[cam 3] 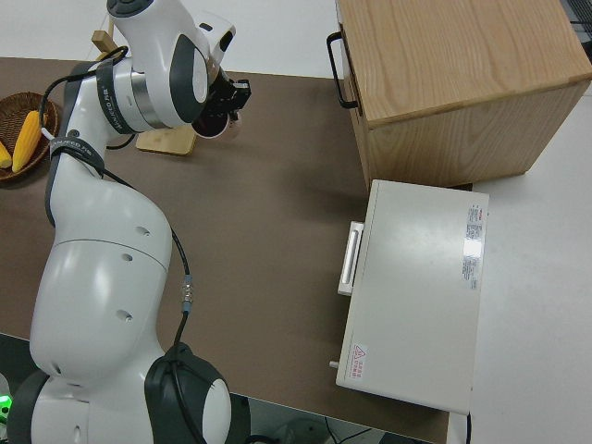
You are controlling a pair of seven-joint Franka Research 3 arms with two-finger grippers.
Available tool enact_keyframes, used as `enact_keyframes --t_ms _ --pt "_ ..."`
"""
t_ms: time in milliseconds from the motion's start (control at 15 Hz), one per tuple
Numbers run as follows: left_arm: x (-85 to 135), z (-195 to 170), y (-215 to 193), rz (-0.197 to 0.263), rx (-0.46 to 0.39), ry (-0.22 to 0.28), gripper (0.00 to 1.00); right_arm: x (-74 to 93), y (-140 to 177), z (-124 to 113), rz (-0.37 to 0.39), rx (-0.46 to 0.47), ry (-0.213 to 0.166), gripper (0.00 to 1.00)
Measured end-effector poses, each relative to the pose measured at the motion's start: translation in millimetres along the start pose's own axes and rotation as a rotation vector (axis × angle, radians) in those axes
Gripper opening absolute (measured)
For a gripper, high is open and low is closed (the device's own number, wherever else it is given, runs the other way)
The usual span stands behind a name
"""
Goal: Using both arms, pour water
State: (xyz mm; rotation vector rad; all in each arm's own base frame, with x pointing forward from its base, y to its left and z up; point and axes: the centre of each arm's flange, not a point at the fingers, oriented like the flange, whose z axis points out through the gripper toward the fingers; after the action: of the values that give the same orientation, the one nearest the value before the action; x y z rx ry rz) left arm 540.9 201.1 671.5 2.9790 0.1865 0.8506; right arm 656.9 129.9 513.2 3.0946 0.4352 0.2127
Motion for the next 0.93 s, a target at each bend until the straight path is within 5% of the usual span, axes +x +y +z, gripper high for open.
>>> enact_keyframes --t_ms 400,667,933 --pt "-26.0 -4.2 28.7 -0.034 -0.006 -0.034 0.63 -14.7 -44.4 -5.0 0.385 0.166 -0.139 0.06" --pt "-46.8 -5.9 56.4 -0.048 0.011 -0.029 0.63 -20.3 -114.8 -7.9 0.567 0.208 -0.211 0.06" --pt "-67.1 -4.7 80.5 -0.04 0.012 -0.034 0.63 -24.0 -174.3 -12.8 0.675 0.242 -0.22 0.06"
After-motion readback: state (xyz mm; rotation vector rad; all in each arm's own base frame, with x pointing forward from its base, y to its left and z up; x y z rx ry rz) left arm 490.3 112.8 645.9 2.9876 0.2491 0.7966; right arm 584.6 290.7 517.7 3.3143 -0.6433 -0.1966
